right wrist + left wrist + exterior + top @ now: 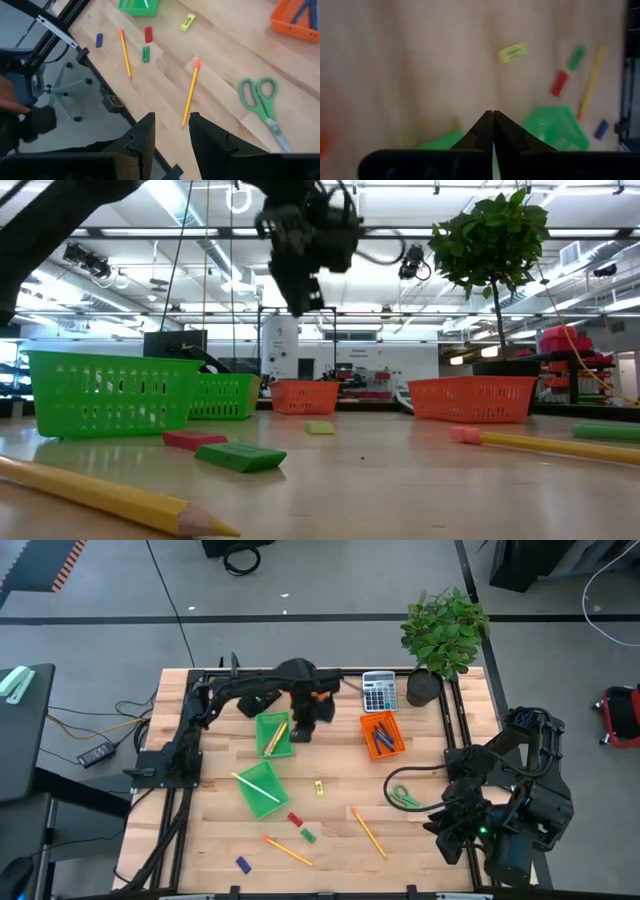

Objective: Sort crayons/erasers/pens/pencils in bins
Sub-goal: Put the yellow eraser into the top orange bin

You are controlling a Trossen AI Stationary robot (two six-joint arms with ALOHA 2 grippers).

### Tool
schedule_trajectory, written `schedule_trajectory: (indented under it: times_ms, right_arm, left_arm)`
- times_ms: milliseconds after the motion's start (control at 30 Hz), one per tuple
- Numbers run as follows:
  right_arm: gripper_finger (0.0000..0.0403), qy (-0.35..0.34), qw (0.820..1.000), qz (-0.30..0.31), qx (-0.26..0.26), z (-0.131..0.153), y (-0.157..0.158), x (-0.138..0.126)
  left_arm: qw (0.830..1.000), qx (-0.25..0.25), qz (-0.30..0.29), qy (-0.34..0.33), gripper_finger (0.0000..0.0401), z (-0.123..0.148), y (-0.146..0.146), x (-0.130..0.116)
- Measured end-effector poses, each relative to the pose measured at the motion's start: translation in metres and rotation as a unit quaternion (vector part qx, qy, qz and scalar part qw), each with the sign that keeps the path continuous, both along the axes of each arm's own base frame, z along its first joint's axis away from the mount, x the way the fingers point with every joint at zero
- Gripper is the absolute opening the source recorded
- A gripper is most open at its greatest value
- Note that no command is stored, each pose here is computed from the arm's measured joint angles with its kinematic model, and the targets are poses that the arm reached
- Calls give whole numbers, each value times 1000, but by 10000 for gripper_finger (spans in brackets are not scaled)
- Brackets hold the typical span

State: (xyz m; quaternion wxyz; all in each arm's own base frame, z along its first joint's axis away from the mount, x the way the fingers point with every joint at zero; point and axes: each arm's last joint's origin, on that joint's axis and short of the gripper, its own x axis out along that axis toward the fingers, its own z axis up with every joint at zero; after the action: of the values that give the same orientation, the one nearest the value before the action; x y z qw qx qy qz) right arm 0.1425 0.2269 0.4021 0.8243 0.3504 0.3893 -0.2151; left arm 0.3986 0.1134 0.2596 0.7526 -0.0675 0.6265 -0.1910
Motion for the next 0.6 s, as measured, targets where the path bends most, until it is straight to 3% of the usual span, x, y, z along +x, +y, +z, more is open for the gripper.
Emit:
schedule_trajectory:
  times_ms: [100,200,267,400,600]
  right_arm:
    - [127,-1,1000,1,-5,0,-1,2]
    - [127,-2,1000,5,-13,0,-3,4]
    - [127,-4,1000,7,-17,0,-3,4]
    - [127,-4,1000,6,-18,0,-4,5]
    - [127,-4,1000,14,-20,0,-2,3]
  left_arm:
    - [999,-1,-35,-35,23,4,-19,6]
    - [996,55,-63,-44,25,5,-40,13]
    - [995,80,-46,-41,25,4,-51,19]
    - [997,63,6,-32,23,-1,-66,27]
    - [999,43,30,5,49,-16,-76,26]
